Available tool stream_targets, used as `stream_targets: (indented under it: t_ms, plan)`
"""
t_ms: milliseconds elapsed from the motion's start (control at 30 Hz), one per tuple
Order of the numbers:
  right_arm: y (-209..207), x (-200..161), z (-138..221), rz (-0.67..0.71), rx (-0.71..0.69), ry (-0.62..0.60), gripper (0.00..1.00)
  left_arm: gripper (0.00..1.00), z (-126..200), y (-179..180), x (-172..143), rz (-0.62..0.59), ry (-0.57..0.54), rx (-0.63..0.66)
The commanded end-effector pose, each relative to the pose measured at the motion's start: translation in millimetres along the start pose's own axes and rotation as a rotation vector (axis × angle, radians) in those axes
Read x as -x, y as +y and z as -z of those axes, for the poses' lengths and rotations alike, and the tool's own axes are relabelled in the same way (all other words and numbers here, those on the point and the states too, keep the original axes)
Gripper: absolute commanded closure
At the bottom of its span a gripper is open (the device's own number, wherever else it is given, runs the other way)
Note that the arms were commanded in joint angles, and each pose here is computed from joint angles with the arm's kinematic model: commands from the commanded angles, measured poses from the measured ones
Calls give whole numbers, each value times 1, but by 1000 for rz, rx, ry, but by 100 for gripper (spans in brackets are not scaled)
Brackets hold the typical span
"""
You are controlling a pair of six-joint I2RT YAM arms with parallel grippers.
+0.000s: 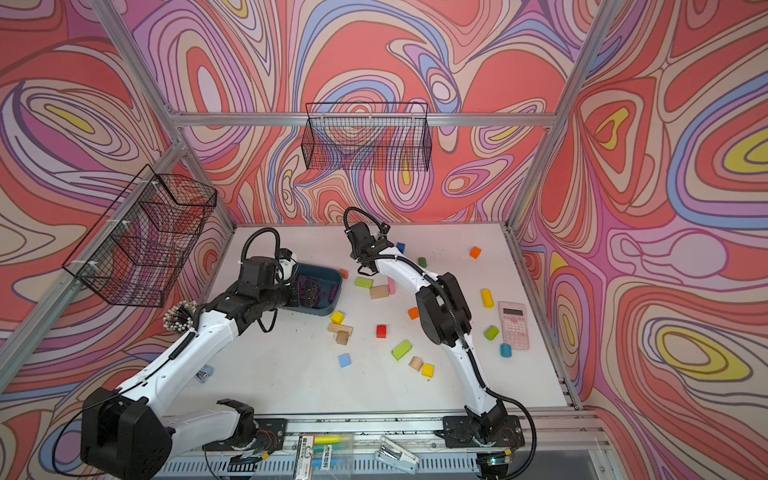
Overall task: Pick purple bricks into the storage bin
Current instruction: Place the building block in the storage box.
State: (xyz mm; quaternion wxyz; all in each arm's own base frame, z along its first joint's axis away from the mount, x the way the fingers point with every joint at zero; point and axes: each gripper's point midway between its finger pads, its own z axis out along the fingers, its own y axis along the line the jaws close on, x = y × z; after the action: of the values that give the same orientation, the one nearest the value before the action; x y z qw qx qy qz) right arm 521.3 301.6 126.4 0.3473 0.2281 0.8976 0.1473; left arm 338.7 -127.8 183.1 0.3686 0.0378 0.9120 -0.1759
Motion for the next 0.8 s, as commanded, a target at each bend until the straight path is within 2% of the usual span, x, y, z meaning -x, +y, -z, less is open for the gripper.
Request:
stream_targets:
  t_ms: [0, 367, 767]
  plan:
    - [13, 7, 26, 14, 53, -18, 78, 0, 1, 8, 8, -5, 3, 44]
    - [21, -4, 72, 72, 114, 0, 79, 0, -2, 23, 7, -9, 16, 126]
    - [19, -8, 102, 109, 144, -12, 79, 0, 1, 36, 12, 17, 3, 181]
